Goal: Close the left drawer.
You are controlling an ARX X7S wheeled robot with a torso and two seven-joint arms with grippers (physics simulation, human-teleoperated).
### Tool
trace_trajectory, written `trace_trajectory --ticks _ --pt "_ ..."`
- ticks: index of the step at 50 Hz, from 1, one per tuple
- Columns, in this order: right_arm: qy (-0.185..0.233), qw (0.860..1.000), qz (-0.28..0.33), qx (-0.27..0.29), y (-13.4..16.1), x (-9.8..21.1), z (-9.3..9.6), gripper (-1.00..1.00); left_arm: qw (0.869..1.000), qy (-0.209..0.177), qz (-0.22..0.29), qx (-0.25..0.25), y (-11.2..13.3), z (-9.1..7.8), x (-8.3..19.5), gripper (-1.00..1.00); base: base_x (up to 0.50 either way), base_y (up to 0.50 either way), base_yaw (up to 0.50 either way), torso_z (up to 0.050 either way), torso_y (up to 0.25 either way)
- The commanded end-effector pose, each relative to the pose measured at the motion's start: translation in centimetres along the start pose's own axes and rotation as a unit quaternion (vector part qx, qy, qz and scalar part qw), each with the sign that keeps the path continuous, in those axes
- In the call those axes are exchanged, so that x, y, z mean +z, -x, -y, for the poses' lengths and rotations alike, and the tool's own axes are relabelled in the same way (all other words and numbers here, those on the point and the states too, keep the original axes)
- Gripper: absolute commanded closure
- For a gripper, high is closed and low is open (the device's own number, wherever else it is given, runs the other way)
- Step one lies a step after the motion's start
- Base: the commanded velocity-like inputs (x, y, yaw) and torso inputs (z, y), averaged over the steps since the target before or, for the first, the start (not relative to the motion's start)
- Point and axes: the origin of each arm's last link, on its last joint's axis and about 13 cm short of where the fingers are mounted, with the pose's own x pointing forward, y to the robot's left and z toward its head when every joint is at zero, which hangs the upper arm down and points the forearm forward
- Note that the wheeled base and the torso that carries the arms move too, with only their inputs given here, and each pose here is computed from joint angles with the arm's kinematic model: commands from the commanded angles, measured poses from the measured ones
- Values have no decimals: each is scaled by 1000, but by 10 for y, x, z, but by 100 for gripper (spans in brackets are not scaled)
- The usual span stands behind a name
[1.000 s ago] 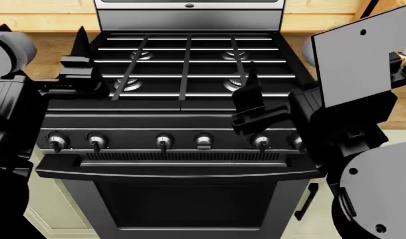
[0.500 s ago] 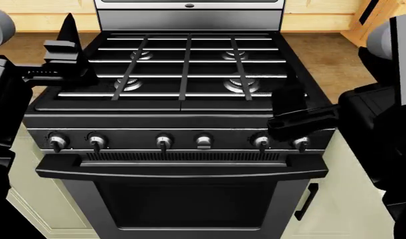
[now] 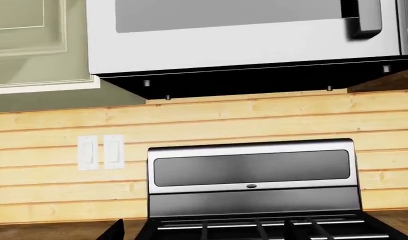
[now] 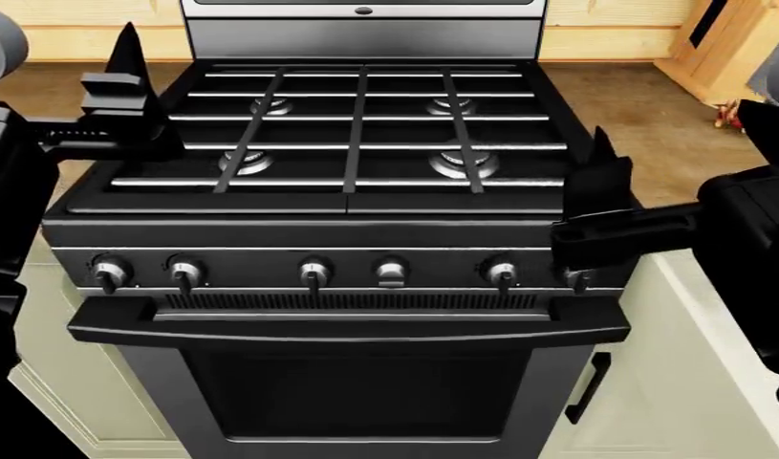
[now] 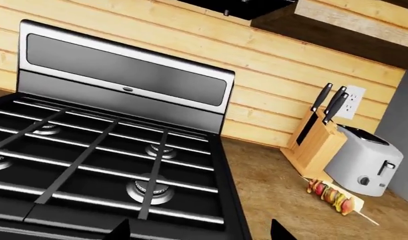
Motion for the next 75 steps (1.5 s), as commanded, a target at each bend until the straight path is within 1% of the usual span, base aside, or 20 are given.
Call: trace_trajectory --ticks 1,14,15,19,21,25,26,28,29,30,33,37,41,49,55,75 --pt "-9 1000 2 -1 2 1 1 -100 1000 -2 -2 -1 0 1 -1 -100 461 1 0 0 0" --pt "-6 1000 -3 -7 1 1 3 -100 1000 -1 -2 -2 1 1 -1 -100 483 1 0 0 1" --pt "-5 1000 3 -8 1 1 3 -100 1000 -2 -2 -2 1 1 -1 -100 133 0 0 0 0" --pt "2 1000 -7 -9 1 1 3 -100 1000 -3 -3 -4 1 2 -2 -100 0 0 0 0 3" --pt "-3 1000 -8 4 2 1 3 -100 1000 -4 -1 -4 2 2 -2 -100 0 0 0 0 0" --pt "16 1000 1 -14 2 0 4 -100 1000 -3 -4 -6 2 2 -3 -100 0 0 0 0 0" --pt "23 1000 -8 -14 3 -1 3 -100 1000 -4 -5 -7 2 2 -3 -100 0 0 0 0 0" --pt "18 1000 -4 -10 3 0 3 -100 1000 -7 -1 -6 2 2 -3 -100 0 0 0 0 0" --pt "20 1000 0 -20 3 0 3 -100 1000 -6 -1 -6 2 2 -2 -100 0 0 0 0 0" --pt "20 1000 1 -13 4 0 2 -100 1000 -5 0 -7 3 2 -1 -100 0 0 0 0 0" --pt "19 1000 2 -15 5 0 3 -100 1000 -5 -1 -9 3 2 -3 -100 0 0 0 0 0" --pt "14 1000 18 -17 5 3 4 -100 1000 -6 0 -11 4 3 -1 -100 0 0 0 0 0" --pt "7 1000 11 -13 4 2 5 -100 1000 -6 -1 -9 2 3 -1 -100 0 0 -35 0 0" --pt "7 1000 12 -15 8 4 6 -100 1000 -5 5 -11 5 3 1 -100 -115 3 -500 0 0" --pt "4 1000 13 -16 8 4 8 -100 1000 -5 1 -10 1 3 -2 -100 -137 9 -500 0 0" --pt "1 1000 12 -13 11 3 8 -100 1000 -3 -5 -13 1 3 -2 -100 -134 20 -500 0 0"
